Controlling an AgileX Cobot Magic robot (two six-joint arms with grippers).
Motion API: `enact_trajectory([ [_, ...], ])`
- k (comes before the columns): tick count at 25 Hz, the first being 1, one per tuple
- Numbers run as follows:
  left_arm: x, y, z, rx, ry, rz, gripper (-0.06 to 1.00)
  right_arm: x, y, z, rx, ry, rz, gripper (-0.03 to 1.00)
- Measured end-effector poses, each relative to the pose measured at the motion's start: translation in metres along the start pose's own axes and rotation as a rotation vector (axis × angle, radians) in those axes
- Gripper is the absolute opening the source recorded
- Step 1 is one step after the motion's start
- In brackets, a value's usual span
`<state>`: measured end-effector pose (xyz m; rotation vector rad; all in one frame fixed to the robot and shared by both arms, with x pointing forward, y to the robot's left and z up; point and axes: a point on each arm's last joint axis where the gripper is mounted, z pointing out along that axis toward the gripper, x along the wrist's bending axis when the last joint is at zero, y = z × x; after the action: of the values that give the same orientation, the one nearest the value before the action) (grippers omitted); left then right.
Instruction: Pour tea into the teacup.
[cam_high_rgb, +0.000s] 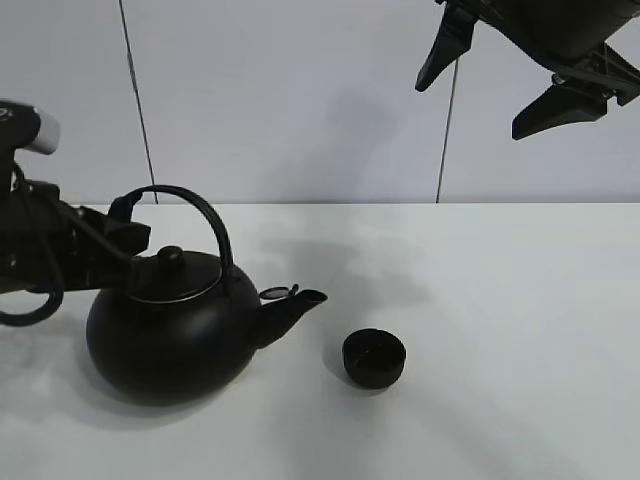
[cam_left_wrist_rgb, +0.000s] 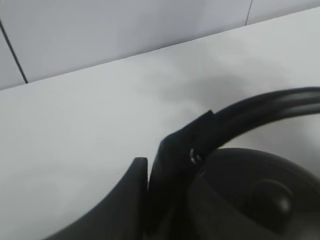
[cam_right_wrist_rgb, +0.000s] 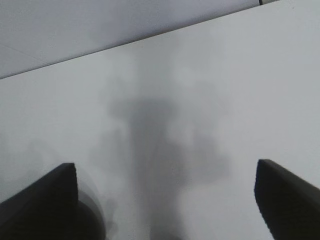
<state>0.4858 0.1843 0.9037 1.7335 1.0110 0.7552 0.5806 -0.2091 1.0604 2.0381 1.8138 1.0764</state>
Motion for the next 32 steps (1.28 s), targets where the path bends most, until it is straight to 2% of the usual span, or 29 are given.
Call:
enact_trajectory([
  [8, -0.014, 0.048, 0.021, -0.032, -0.082, 0.082, 0.12, 0.0, 0.0, 0.0, 0.0, 0.0, 0.0, 0.66],
  [14, -0.03, 0.057, 0.038, -0.027, -0.138, 0.154, 0.12, 0.0, 0.0, 0.0, 0.0, 0.0, 0.0, 0.66],
  [18, -0.031, 0.055, 0.045, -0.002, -0.143, 0.163, 0.12, 0.0, 0.0, 0.0, 0.0, 0.0, 0.0, 0.66],
  [22, -0.031, 0.065, 0.049, -0.034, -0.138, 0.164, 0.12, 0.0, 0.0, 0.0, 0.0, 0.0, 0.0, 0.66],
  [32, -0.03, 0.059, 0.052, 0.002, -0.133, 0.247, 0.12, 0.0, 0.0, 0.0, 0.001, 0.0, 0.001, 0.66],
])
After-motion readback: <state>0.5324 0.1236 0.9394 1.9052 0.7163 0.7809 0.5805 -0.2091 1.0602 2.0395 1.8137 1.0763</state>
